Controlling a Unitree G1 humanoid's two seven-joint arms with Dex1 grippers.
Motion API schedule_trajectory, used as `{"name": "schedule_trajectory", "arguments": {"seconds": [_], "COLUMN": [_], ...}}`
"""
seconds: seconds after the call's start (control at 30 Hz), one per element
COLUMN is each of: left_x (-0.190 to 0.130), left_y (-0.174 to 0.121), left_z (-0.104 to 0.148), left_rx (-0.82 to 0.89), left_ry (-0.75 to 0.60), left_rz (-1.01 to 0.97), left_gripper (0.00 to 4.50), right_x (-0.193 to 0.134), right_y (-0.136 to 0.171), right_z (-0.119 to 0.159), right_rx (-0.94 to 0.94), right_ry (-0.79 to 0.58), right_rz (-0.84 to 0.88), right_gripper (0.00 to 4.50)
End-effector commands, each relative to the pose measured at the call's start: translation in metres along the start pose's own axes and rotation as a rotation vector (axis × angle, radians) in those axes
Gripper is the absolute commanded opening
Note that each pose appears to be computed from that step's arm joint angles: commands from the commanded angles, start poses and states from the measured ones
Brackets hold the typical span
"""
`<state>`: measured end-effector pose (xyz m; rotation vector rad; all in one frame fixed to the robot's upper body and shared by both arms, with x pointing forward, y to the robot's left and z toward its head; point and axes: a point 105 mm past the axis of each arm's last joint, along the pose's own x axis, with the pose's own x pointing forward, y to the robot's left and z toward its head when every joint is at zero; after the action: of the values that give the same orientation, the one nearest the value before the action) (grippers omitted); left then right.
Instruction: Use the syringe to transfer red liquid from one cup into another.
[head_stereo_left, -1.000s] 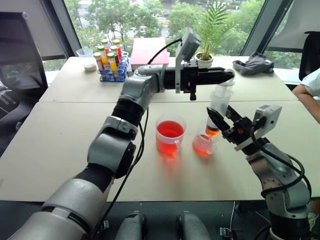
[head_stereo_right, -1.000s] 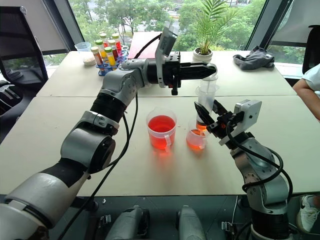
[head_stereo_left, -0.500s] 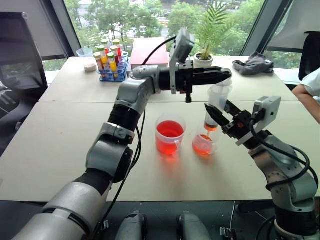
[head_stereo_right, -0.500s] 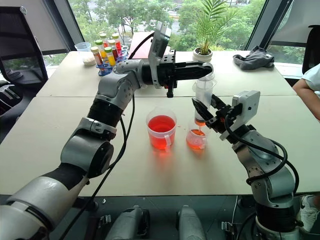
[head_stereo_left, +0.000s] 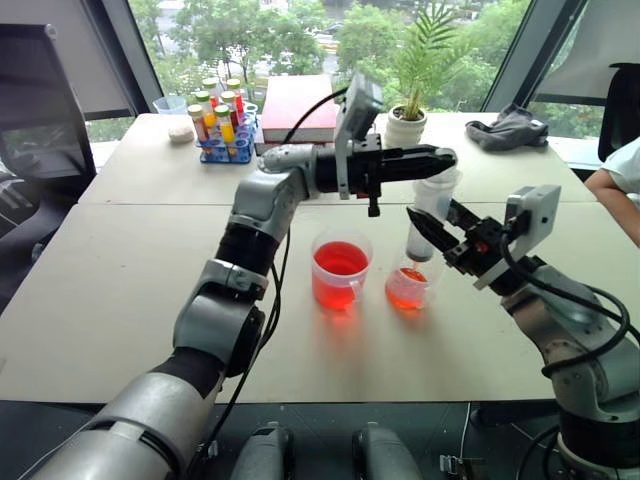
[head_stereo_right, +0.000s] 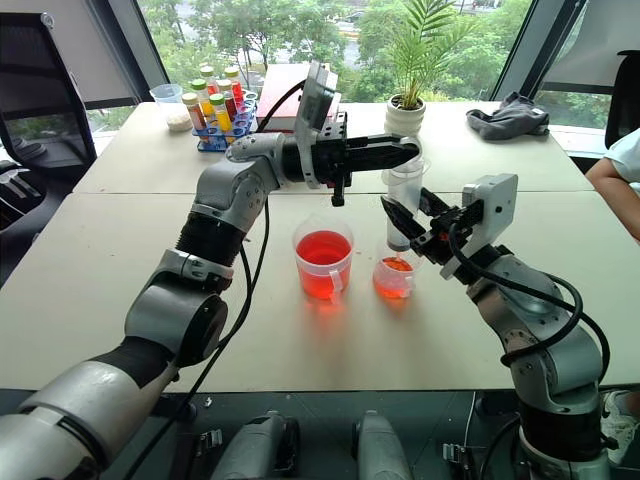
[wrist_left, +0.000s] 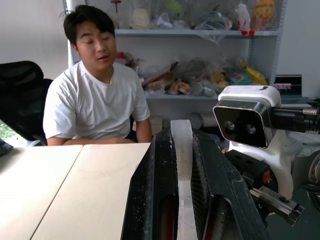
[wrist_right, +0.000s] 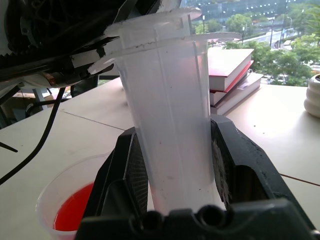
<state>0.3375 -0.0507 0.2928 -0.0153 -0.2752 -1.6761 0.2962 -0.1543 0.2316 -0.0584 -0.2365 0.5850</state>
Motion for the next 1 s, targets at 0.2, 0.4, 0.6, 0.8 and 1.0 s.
{"name": "schedule_trajectory", "arguments": {"seconds": [0.2, 0.4, 0.6, 0.8, 1.0], "left_x": [-0.016, -0.058, -0.102, -0.123, -0.129], "left_y": [0.007, 0.016, -0.002, -0.019, -0.025], "left_z": [0.01, 0.041, 0.032, 0.014, 0.009], "left_rx": [-0.032, 0.041, 0.054, 0.008, -0.013], "left_ry": [0.041, 0.028, 0.137, 0.186, 0.181], "left_rz": [0.04, 0.151, 0.181, 0.243, 0.294], "left_gripper": [1.26, 4.2, 4.43, 4.43, 4.43], "right_x": [-0.003, -0.003, -0.002, 0.002, -0.004], "right_y": [0.009, 0.011, 0.004, -0.031, -0.098], "right_z": [0.033, 0.016, 0.019, 0.063, 0.1], "right_rx": [-0.048, -0.008, -0.006, 0.04, 0.129], "right_ry": [-0.149, -0.107, -0.103, -0.13, 0.089], "right_rz": [0.015, 0.027, 0.013, -0.097, -0.328], "right_gripper": [1.36, 1.36, 1.36, 1.36, 1.36]}}
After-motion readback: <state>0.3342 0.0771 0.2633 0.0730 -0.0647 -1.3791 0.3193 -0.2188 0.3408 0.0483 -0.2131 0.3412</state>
